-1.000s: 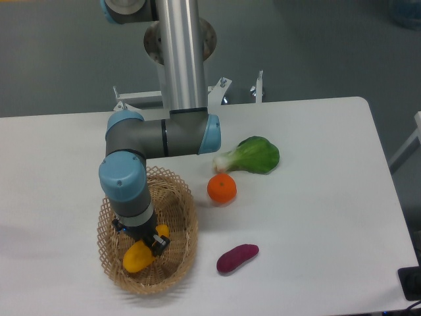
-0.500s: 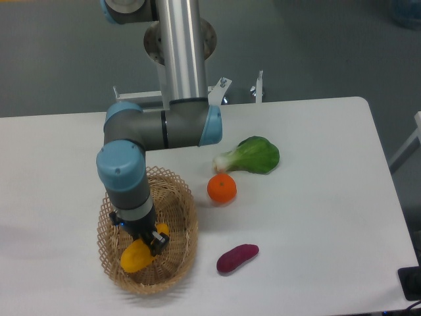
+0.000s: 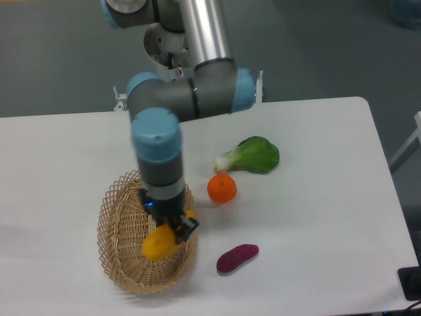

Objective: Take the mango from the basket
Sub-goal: 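Lift the mango out of the basket and carry it beside the orange, then raise the held mango up beside the bok choy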

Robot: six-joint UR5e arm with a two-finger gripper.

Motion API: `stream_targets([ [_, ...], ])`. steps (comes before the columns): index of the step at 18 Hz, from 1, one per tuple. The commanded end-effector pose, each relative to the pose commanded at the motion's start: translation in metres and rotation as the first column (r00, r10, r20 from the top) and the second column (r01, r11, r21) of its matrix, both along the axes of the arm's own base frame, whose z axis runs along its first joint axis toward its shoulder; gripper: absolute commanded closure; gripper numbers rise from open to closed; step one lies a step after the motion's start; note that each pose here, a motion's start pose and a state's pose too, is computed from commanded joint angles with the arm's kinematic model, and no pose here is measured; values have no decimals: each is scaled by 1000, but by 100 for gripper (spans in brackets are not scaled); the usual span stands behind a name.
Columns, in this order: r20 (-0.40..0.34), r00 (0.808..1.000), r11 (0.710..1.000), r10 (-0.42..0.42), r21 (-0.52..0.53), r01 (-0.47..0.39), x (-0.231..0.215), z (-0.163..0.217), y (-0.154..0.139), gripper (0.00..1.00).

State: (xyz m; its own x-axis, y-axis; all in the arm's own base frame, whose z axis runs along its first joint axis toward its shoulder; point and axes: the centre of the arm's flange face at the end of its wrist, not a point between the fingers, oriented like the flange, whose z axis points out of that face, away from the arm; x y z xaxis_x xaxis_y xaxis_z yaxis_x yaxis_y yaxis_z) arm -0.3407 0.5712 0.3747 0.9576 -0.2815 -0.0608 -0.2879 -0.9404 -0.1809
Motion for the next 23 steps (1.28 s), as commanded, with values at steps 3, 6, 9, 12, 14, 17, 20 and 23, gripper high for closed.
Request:
stream_targets([
  [3, 36, 999, 1000, -29, 2, 29, -45, 32, -31, 58],
  [6, 29, 997, 998, -65, -5, 65, -78, 42, -61, 58],
  [9, 34, 993, 993, -117, -18, 118, -104, 47, -94, 58],
  [12, 22, 986, 986, -163, -20, 163, -125, 50, -118, 58],
  [14, 15, 983, 983, -180, -24, 181, -135, 49, -129, 58],
  [17, 5, 980, 979, -201, -27, 201, -148, 48, -144, 58],
  [20, -9, 975, 975, -221, -25, 221, -158, 52, -155, 58],
  [23, -18, 977, 977, -212, -24, 211, -167, 53, -163, 58],
])
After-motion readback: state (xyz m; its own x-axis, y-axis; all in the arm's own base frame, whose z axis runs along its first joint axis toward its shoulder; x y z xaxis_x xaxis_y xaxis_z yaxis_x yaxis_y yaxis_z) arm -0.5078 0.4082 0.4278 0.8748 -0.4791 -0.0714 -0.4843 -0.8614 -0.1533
